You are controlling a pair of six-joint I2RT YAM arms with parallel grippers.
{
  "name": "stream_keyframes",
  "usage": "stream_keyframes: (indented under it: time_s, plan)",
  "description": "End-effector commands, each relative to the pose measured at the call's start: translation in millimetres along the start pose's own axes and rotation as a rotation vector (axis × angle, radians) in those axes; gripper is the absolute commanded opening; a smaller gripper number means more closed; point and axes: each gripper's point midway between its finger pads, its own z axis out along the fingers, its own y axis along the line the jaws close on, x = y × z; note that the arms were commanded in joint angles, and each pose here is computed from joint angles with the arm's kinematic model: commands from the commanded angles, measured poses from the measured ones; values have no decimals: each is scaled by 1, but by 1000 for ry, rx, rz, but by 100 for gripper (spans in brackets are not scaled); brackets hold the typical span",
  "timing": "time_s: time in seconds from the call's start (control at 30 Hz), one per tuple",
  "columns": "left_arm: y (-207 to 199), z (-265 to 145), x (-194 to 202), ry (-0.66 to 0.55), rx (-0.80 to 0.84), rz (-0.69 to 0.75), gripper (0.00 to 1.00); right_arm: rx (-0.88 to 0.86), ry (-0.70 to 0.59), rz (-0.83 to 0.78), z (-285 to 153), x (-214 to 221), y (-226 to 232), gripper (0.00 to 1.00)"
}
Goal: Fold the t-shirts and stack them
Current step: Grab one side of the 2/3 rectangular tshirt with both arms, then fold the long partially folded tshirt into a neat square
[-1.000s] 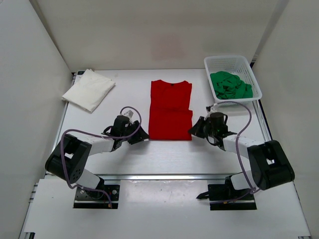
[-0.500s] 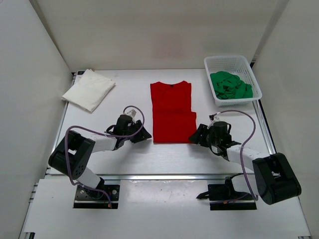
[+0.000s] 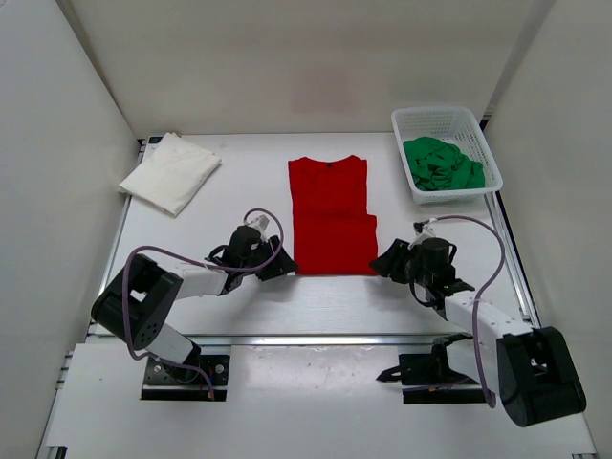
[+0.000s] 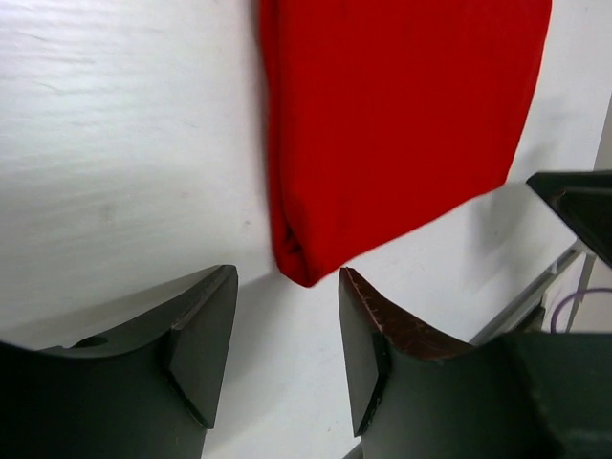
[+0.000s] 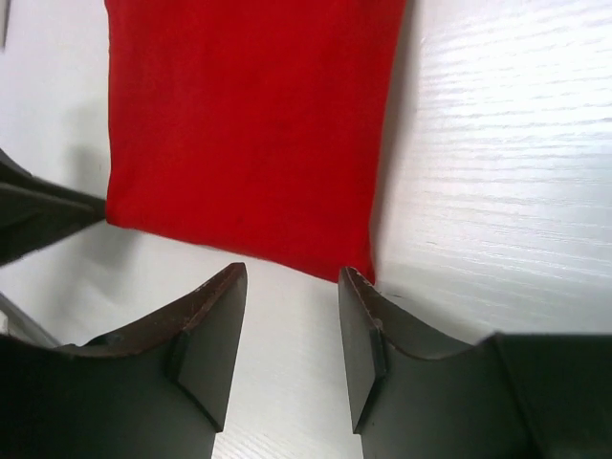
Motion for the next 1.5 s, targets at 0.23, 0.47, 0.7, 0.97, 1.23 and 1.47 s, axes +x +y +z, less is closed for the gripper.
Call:
stream_keyframes:
  time_s: [0.23,0.47,0.7,0.97,1.23,1.47]
  plan:
    - [12,15,34,90,-62,-20,50,97,41,51,1,13,-32,42]
    - [10,19,28,67,-59,-26,29,73,106,53,13,24,-28,33]
    - [5,14,21,38,-60,-20,0,46,129,53,16,28,-22,2]
    - [7,-23,38,55,-61,19,0,37,168,8,-11,54,-5,0]
    - [25,-97,88,159,-119,85,0,59,227,-51,-62,91,24,0]
    - [-76,-150,-4,-106,128,106,0,-84,91,-162,-77,16,103,0]
